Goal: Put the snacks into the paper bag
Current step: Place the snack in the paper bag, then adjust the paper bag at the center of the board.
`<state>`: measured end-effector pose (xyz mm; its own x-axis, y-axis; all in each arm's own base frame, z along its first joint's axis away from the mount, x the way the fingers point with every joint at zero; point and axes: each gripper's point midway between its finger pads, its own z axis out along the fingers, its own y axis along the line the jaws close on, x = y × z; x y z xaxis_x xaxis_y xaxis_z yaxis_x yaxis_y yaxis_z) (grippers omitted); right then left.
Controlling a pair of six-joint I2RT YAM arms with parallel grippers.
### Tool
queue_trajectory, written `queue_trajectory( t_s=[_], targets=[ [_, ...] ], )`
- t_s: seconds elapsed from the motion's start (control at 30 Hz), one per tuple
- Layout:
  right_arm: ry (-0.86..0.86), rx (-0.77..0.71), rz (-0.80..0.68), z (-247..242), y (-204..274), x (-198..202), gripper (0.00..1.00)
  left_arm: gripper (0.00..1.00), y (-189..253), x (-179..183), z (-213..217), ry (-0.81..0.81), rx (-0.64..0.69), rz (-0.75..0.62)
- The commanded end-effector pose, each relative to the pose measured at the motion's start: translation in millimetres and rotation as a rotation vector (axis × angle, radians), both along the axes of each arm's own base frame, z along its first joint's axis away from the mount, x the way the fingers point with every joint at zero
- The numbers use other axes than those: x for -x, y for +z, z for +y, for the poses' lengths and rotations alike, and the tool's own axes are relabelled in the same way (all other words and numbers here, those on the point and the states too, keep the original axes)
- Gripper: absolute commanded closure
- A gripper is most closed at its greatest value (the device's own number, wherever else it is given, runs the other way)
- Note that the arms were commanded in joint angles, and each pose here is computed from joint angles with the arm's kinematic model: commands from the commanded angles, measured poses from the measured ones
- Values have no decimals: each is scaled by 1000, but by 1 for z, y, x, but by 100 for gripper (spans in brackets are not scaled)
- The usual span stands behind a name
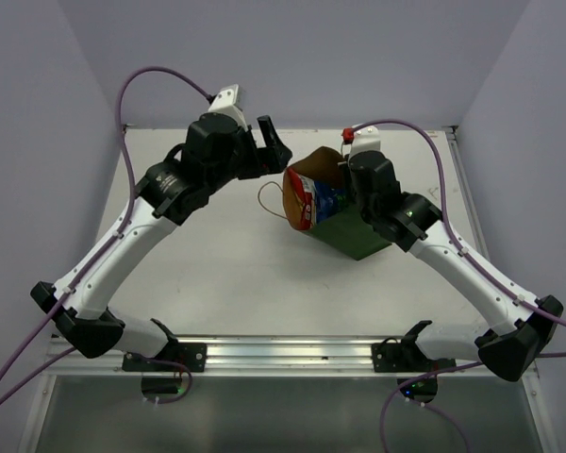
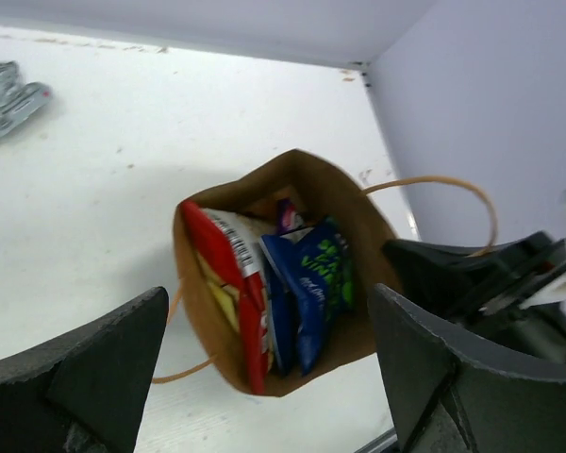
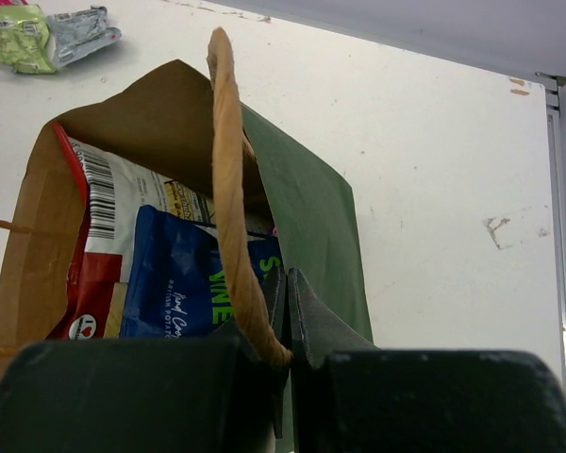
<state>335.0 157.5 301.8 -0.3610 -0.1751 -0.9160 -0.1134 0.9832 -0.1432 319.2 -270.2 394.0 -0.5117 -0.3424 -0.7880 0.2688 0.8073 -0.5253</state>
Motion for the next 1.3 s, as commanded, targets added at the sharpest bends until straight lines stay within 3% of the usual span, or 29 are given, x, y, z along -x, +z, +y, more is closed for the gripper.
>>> queue_trajectory(
  t_s=[0.0, 0.23, 0.43, 0.63, 0.8, 0.93, 1.0, 1.27],
  targets=[
    [-8, -91, -106, 1, 45, -3, 100, 11, -60, 7, 30, 53, -240, 121],
    [-6, -85, -95, 2, 42, -3, 100, 11, -90, 22, 27, -34, -250, 132],
    [-2, -82, -91, 2, 41, -3, 100, 16, -104, 19, 30, -13, -268, 140],
    [0, -84, -89, 3, 40, -3, 100, 30, -119, 13, 21, -25, -250, 148],
    [-7, -89, -89, 2, 39, -1, 100, 56, -122, 3, 24, 21, -230, 139],
    [-9, -88, -81, 1, 35, -1, 100, 90, -110, -9, 25, 49, -209, 90],
    [-8, -89, -84, 1, 37, 0, 100, 100, -90, -16, 26, 56, -198, 46],
    [-38, -71, -93, -6, 44, -1, 100, 100, 44, -31, 27, 42, -121, -225]
  ],
)
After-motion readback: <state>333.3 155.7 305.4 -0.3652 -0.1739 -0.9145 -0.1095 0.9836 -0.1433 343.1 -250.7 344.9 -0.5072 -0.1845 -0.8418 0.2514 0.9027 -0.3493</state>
